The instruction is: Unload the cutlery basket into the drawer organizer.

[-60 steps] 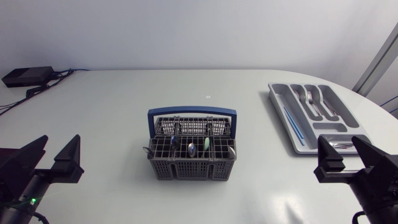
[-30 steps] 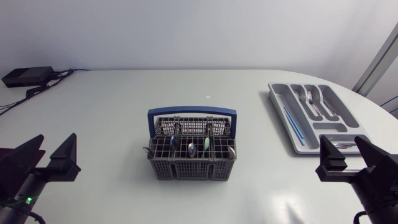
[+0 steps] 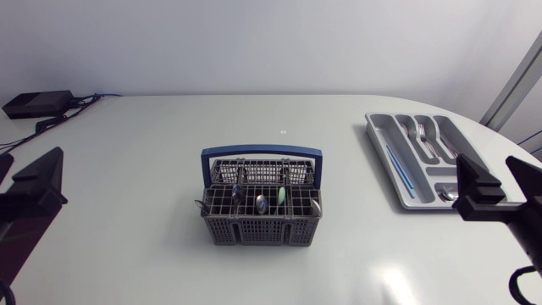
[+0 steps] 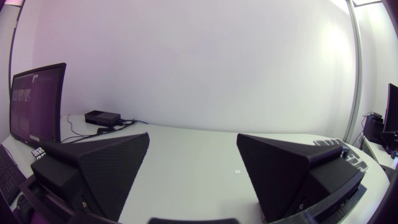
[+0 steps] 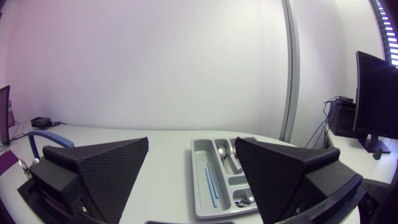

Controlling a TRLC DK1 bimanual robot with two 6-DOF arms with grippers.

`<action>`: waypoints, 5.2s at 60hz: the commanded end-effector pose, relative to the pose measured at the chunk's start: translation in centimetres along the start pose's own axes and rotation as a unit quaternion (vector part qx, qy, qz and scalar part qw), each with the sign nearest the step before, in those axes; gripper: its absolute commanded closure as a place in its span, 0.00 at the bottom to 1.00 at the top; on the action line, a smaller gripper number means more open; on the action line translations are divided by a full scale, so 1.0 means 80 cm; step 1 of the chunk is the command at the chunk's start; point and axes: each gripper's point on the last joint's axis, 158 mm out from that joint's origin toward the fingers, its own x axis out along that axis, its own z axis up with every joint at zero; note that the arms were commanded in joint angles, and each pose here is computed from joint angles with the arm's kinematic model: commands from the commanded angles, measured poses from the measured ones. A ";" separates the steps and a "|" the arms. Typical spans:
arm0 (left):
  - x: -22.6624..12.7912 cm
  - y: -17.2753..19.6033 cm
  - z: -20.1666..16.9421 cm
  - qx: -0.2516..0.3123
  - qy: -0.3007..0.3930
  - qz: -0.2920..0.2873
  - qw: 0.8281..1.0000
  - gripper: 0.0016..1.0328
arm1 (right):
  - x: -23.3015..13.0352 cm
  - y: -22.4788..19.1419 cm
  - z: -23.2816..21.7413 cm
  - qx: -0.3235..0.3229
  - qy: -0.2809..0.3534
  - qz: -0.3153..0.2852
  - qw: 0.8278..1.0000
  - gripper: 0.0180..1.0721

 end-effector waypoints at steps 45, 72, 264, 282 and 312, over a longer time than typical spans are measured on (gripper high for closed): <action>0.026 -0.047 0.063 -0.019 0.160 -0.022 0.987 0.07 | 0.046 0.064 0.071 -0.004 0.150 0.041 0.988 0.05; 0.050 -0.086 0.032 0.001 0.257 -0.027 0.966 0.06 | 0.050 0.104 0.032 -0.032 0.267 0.076 0.960 0.06; 0.001 -0.232 -0.210 -0.215 0.599 0.073 0.768 0.81 | 0.002 0.169 -0.142 -0.085 0.475 0.109 0.869 0.09; 0.008 -0.233 -0.211 -0.217 0.597 0.075 0.769 0.96 | -0.001 0.174 -0.147 -0.090 0.474 0.116 0.868 0.09; 0.010 -0.233 -0.201 -0.226 0.588 0.066 0.774 0.96 | -0.004 0.174 -0.153 -0.097 0.474 0.119 0.867 0.09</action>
